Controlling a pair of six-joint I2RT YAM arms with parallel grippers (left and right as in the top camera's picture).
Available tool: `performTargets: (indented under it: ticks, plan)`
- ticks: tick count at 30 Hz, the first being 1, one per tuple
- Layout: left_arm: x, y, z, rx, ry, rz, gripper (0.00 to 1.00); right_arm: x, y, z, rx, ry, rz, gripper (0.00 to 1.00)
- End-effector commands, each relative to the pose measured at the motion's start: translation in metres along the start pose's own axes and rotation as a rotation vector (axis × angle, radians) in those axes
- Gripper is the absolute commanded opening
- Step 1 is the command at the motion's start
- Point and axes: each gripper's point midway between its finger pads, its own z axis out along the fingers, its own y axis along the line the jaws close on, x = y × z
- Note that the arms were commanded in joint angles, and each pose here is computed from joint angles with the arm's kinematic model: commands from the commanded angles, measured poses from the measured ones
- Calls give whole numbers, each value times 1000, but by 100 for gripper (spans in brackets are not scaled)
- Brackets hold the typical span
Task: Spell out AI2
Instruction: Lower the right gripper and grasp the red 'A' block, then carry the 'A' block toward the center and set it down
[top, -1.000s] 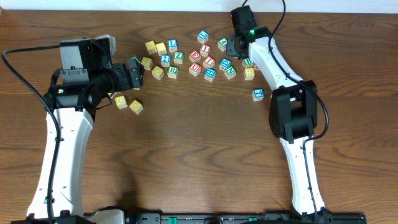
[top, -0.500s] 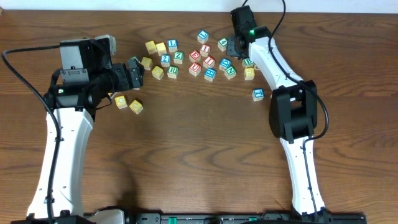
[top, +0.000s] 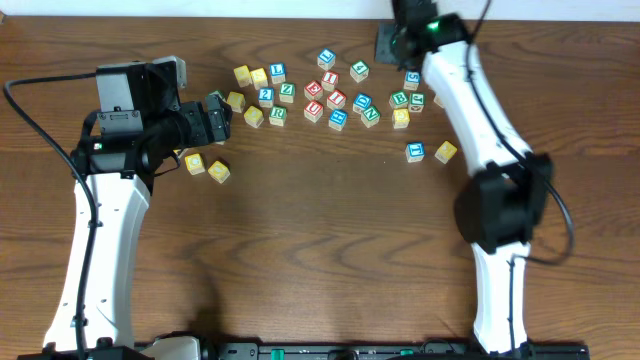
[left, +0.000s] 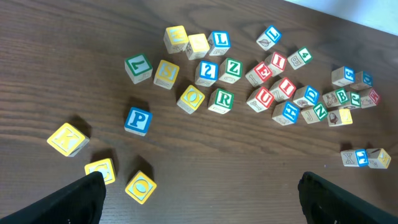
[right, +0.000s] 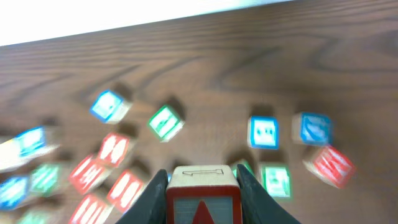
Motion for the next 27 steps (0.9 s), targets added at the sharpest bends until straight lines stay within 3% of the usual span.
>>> performTargets:
  ticks: [1, 12, 22, 27]
  plan:
    - [-9, -2, -3, 6, -19, 16, 98, 7, 29, -59, -92, 26, -47, 23]
    - [-15, 56, -18, -109, -47, -94, 98, 132, 89, -55, -118, 386, -224, 23]
    - [-11, 65, -22, -127, -34, -121, 98, 230, 139, -11, -62, 535, -218, 19]
    - [-11, 65, -22, -127, -34, -120, 98, 252, 165, 4, -82, 522, -225, 19]
